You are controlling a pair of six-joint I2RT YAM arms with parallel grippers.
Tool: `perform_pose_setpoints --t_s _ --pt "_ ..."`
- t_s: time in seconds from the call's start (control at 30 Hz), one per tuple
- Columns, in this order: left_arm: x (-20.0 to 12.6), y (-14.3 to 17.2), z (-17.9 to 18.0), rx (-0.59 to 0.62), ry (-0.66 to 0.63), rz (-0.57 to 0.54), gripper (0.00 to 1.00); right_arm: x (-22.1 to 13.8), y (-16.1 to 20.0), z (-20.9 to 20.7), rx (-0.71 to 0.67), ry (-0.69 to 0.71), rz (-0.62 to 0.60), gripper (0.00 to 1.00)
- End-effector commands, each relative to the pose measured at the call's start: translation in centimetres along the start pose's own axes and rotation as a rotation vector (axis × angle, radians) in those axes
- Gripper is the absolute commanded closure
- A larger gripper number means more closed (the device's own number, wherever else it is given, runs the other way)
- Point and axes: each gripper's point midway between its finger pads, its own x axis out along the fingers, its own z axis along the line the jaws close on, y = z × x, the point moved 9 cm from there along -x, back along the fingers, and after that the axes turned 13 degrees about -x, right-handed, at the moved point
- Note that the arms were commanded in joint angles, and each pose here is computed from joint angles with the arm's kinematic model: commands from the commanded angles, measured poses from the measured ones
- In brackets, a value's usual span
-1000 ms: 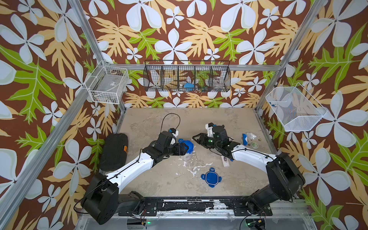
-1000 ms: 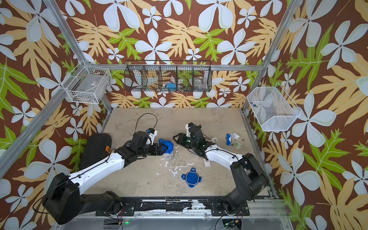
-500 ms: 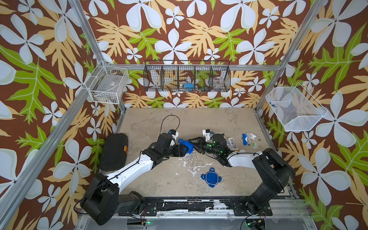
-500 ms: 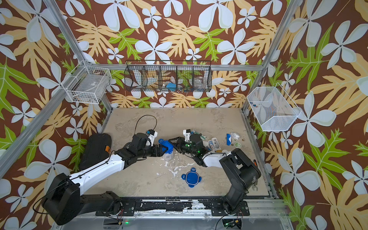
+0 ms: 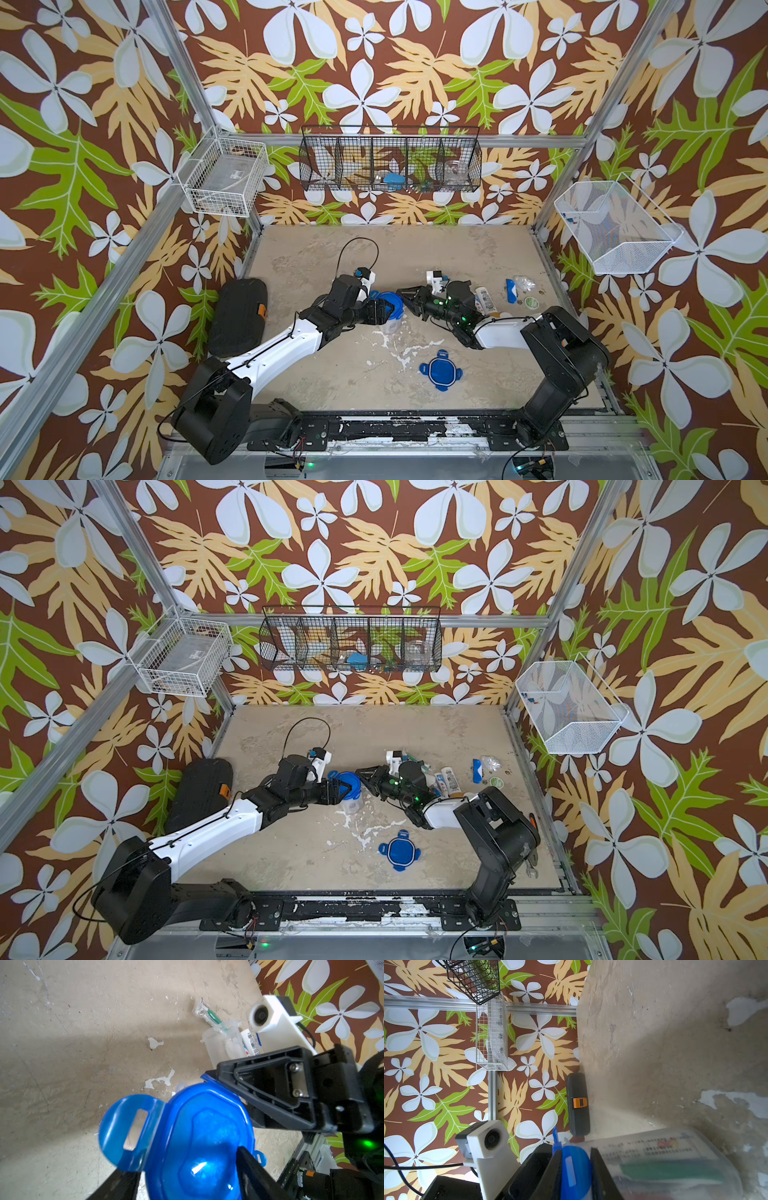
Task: Take out toiletry kits
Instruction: Unfasten the latch on the container, then adjust the container at the center of the board.
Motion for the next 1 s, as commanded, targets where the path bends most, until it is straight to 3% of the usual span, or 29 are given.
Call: perform_pose_setpoints --t_s 0.0,0.2,0.33,0.4,0.5,0.6,0.8,0.97 --pt "0.3 2.5 2.8 -0.007 -0.163 0.127 0.32 0.2 -0.3 1.4 -0.061 -0.061 0.022 0.85" --pt "0.7 2.5 2.9 -0.006 -0.17 0.142 0.33 0.2 -0.3 1.2 -0.062 -0.059 0.023 0.94" --pt "0.8 2.2 2.9 -0.011 -0.19 0.141 0.32 0.2 -0.8 2.2 -0.109 -0.053 0.022 0.9" --pt "0.6 2.0 2.7 -0.012 -0.197 0.132 0.29 0.1 -1.2 3.3 -0.16 -0.027 0.02 0.82" --pt "0.1 1.1 1.9 -0.016 -0.19 0.105 0.21 -0.3 -1.8 4.1 -0.254 0.094 0.024 0.67" --pt "-0.5 -0.1 0.6 -0.016 -0.155 0.069 0.16 -1.4 -2.1 3.9 -0.322 0.282 0.026 0.61" --pt "-1.7 -3.2 -2.7 -0.02 -0.059 -0.014 0.11 -3.5 -2.3 2.5 -0.437 0.597 0.074 0.59" --pt "-2.1 -4.5 -4.2 -0.016 -0.011 -0.049 0.11 -4.1 -2.0 2.1 -0.488 0.692 0.128 0.59"
